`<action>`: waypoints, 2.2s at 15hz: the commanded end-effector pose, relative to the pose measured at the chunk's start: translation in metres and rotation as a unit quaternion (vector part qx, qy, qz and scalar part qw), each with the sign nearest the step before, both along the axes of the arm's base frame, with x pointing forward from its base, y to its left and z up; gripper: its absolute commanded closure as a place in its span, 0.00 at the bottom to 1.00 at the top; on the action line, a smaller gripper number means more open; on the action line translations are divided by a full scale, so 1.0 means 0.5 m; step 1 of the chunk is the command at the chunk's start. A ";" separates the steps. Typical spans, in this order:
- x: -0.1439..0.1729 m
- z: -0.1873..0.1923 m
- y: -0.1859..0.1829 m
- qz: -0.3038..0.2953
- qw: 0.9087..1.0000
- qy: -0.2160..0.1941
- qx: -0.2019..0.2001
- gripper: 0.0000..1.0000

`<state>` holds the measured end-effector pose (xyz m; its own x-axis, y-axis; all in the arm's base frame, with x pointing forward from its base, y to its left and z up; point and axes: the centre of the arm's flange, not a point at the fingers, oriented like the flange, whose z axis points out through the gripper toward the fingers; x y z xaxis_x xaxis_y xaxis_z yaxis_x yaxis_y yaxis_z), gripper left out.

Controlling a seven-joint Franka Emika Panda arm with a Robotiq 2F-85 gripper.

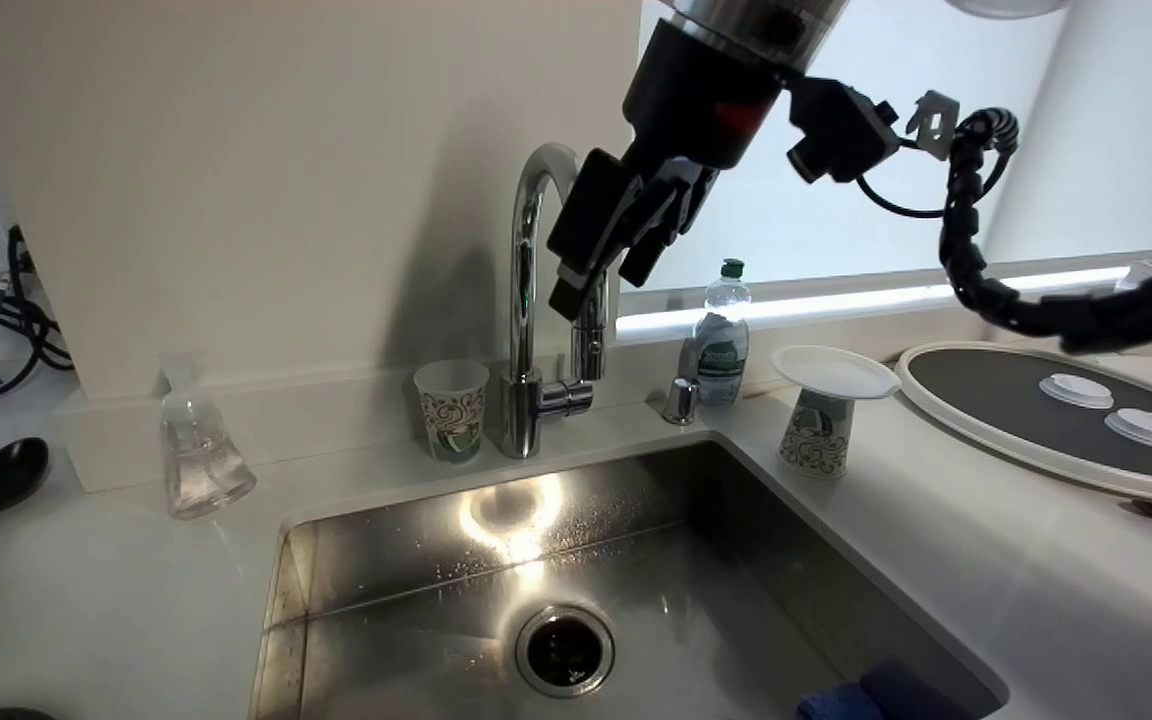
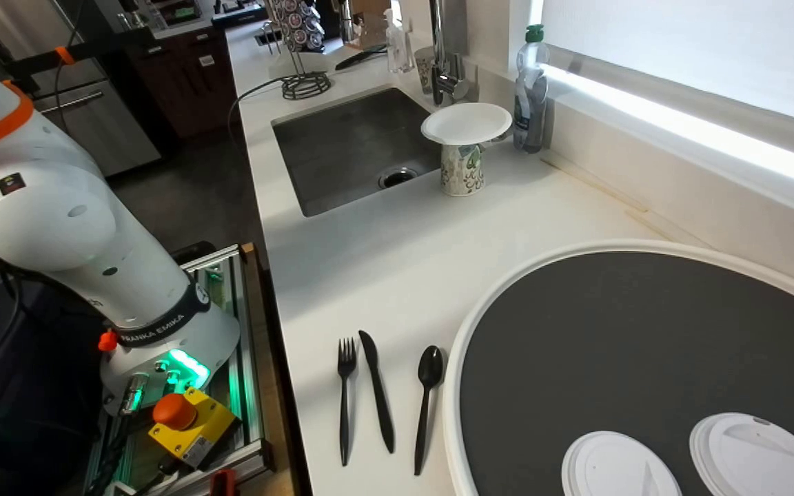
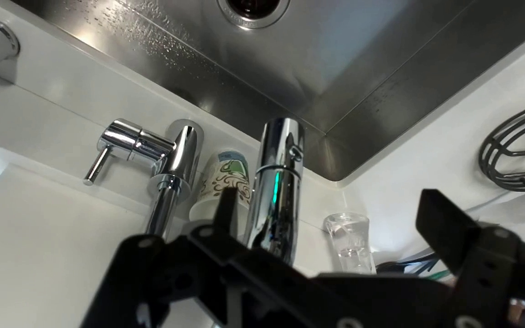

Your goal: Move the tap to the left and put the cup on top of the other cup

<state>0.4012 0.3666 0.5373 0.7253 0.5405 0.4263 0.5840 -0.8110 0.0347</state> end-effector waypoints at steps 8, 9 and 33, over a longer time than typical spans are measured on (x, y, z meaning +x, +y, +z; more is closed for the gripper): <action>0.020 -0.055 0.014 -0.049 0.998 -0.018 -0.039 0.00; 0.022 -0.059 0.015 -0.054 0.998 -0.020 -0.040 0.00; 0.079 -0.072 -0.045 -0.090 0.991 -0.062 -0.079 0.00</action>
<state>0.4394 0.3547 0.5050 0.7525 0.4845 0.4461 0.4430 -0.8736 0.2016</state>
